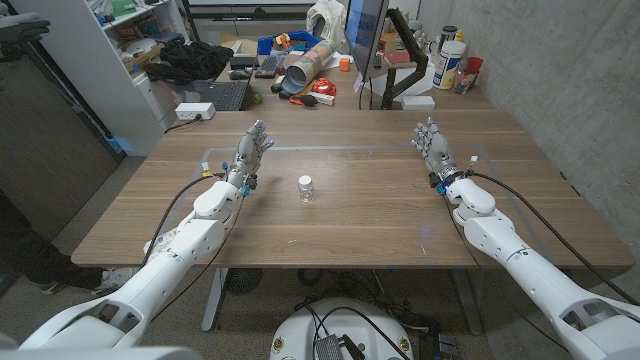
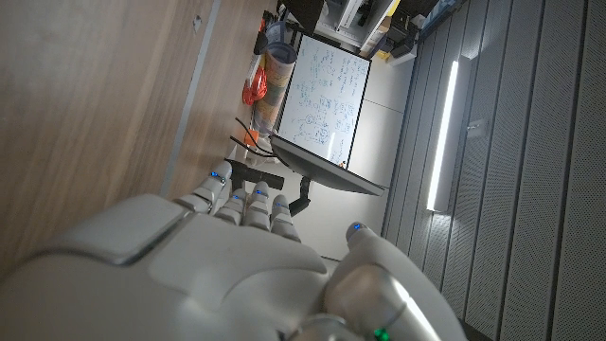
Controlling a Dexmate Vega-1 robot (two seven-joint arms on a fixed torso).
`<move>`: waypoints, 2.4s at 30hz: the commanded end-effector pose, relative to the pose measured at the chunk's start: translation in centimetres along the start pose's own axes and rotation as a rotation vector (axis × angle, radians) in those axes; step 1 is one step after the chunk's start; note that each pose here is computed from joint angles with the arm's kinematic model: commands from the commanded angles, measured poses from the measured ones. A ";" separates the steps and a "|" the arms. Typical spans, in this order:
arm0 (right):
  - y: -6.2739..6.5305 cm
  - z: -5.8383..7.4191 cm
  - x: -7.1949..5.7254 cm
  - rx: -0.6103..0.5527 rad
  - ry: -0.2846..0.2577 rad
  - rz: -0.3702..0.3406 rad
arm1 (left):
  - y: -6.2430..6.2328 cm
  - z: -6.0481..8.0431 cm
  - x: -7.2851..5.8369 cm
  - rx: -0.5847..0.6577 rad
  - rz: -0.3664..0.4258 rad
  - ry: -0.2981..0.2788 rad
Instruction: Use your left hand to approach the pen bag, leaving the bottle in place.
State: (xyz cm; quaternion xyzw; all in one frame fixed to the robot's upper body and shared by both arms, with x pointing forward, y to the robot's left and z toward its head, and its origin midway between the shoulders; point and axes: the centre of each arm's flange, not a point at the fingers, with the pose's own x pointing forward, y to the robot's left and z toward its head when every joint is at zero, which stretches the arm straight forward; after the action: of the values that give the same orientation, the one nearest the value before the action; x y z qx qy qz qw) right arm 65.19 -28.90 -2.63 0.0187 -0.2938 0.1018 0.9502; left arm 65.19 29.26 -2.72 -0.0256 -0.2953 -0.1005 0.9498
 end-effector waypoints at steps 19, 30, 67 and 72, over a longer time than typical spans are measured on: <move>0.9 -0.3 0.4 -0.009 0.012 0.005 | 1.2 1.3 0.1 0.099 -0.035 -0.027; 1.3 -0.3 0.7 -0.017 0.015 0.009 | 1.4 2.7 0.1 0.208 -0.081 -0.043; 2.0 0.2 1.1 -0.049 -0.005 0.046 | 2.1 7.6 -1.7 0.426 -0.180 -0.092; 2.1 0.6 1.1 -0.066 -0.013 0.051 | 2.2 8.2 -2.1 0.449 -0.193 -0.094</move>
State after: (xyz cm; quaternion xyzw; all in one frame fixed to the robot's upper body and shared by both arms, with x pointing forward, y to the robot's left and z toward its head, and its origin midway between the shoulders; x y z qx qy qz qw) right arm 65.71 -26.91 -2.24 -0.0066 -0.2924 0.1118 0.9497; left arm 60.63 32.14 2.24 0.1810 -0.3525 -0.1194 0.9104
